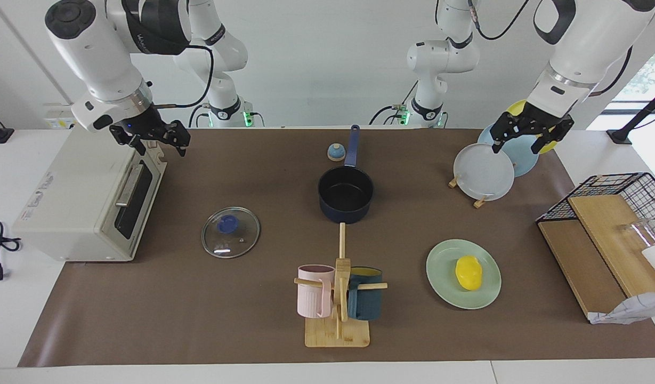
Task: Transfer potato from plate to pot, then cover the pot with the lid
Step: 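Reach the left gripper toward the yellow potato on the green plate, then close the left gripper on the yellow potato and lift it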
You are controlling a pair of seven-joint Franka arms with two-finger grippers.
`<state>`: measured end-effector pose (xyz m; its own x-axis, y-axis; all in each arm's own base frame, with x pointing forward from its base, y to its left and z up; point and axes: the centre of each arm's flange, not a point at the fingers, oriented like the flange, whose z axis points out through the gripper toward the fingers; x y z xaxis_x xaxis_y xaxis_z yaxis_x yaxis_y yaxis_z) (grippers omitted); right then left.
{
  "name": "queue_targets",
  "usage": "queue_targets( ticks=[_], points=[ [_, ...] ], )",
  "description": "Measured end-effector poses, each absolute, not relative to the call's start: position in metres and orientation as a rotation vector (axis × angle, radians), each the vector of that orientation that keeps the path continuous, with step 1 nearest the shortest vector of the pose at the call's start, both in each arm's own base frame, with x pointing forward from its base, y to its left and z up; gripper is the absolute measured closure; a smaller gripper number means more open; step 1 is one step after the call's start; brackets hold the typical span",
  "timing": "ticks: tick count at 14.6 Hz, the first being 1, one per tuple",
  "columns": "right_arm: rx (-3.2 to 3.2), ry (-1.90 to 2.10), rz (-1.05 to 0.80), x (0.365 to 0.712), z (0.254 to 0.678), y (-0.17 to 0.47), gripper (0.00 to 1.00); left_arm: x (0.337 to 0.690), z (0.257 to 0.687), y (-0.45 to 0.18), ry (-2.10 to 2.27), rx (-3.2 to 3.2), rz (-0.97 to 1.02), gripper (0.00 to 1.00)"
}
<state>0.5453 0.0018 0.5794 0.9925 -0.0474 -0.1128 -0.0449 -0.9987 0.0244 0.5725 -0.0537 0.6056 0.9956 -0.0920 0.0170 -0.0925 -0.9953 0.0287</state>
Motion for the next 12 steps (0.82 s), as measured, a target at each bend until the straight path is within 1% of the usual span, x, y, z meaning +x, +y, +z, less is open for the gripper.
queue_targets(
  ticks=[4, 7, 9, 12],
  points=[
    [3.114, -0.072, -0.177, 0.545, 0.579, 0.002, 0.0, 0.625, 0.539, -0.055, -0.131, 3.11, -0.004, 0.0],
    [3.114, -0.072, -0.177, 0.545, 0.579, 0.002, 0.0, 0.664, 0.499, -0.06, -0.132, 3.106, 0.038, 0.0],
    [3.114, -0.072, -0.177, 0.545, 0.579, 0.002, 0.0, 0.684, 0.465, -0.063, -0.148, 3.103, 0.079, 0.0],
    [3.114, -0.072, -0.177, 0.545, 0.579, 0.002, 0.0, 0.702, 0.416, -0.07, -0.242, 3.095, 0.097, 0.0]
  ],
)
